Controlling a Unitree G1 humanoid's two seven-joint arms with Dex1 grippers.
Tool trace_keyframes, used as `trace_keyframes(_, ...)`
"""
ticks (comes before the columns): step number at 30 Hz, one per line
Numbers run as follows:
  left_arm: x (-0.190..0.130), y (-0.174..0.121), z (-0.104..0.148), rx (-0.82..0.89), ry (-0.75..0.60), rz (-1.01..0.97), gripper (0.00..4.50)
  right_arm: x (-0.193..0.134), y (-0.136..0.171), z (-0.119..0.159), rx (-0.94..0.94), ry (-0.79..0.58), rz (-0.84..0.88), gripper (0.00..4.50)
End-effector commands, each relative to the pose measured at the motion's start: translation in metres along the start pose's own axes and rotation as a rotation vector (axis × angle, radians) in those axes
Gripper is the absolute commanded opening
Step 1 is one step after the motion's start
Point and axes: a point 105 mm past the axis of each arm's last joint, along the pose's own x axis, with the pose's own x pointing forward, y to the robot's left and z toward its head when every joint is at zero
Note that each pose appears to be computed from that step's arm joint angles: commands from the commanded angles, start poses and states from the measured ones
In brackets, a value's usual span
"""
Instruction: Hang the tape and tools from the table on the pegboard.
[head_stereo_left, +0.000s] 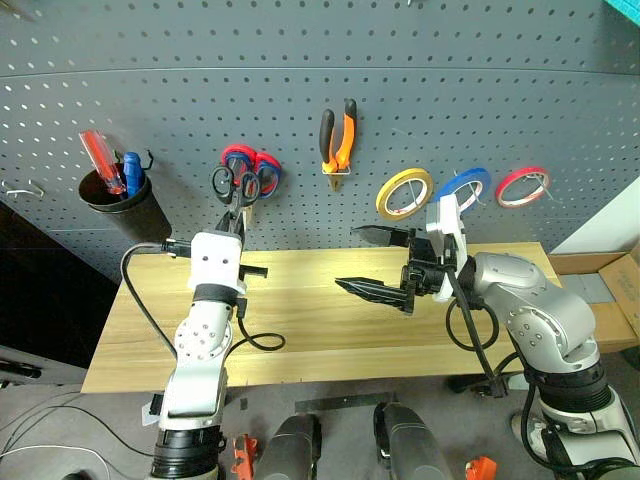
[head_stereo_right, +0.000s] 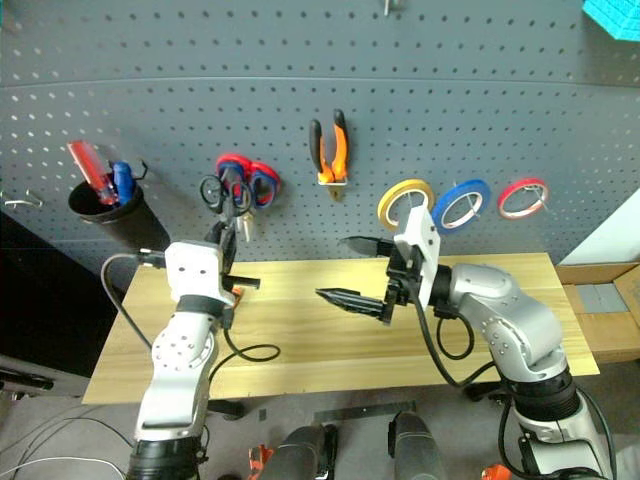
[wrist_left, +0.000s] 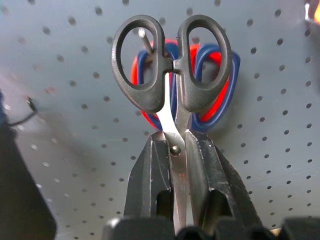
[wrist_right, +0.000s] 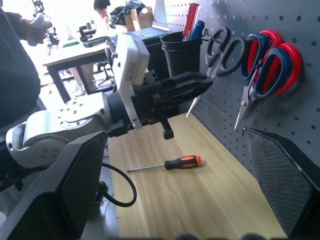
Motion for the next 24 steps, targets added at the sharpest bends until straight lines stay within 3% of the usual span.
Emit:
trace_keyframes(1, 0.013, -0.002, -0.012, -0.002, 0.051, 0.001, 0.1, 0.003, 0.005, 0.008, -0.047, -0.01, 0.02, 4.5)
trace_keyframes(6, 0.04, 0.008, -0.03, -0.035, 0.147, 0.039, 0.1, 0.004, 0.005, 0.007, -0.046, -0.001, 0.019, 4.5)
trace_keyframes(8, 0.046, 0.012, -0.042, -0.011, 0.217, 0.048, 0.84, 0.003, 0.005, 0.005, -0.046, 0.006, 0.016, 4.5)
trace_keyframes(12, 0.052, 0.015, -0.039, -0.029, 0.211, 0.054, 1.98, 0.002, 0.005, 0.003, -0.05, 0.019, 0.009, 4.5)
trace_keyframes(17, 0.027, 0.024, -0.069, -0.06, 0.371, 0.051, 3.58, -0.001, 0.004, -0.001, -0.045, 0.039, 0.0, 4.5)
trace_keyframes(24, -0.004, 0.048, -0.104, -0.04, 0.62, -0.091, 3.58, -0.002, 0.01, -0.032, -0.023, 0.166, 0.023, 4.5)
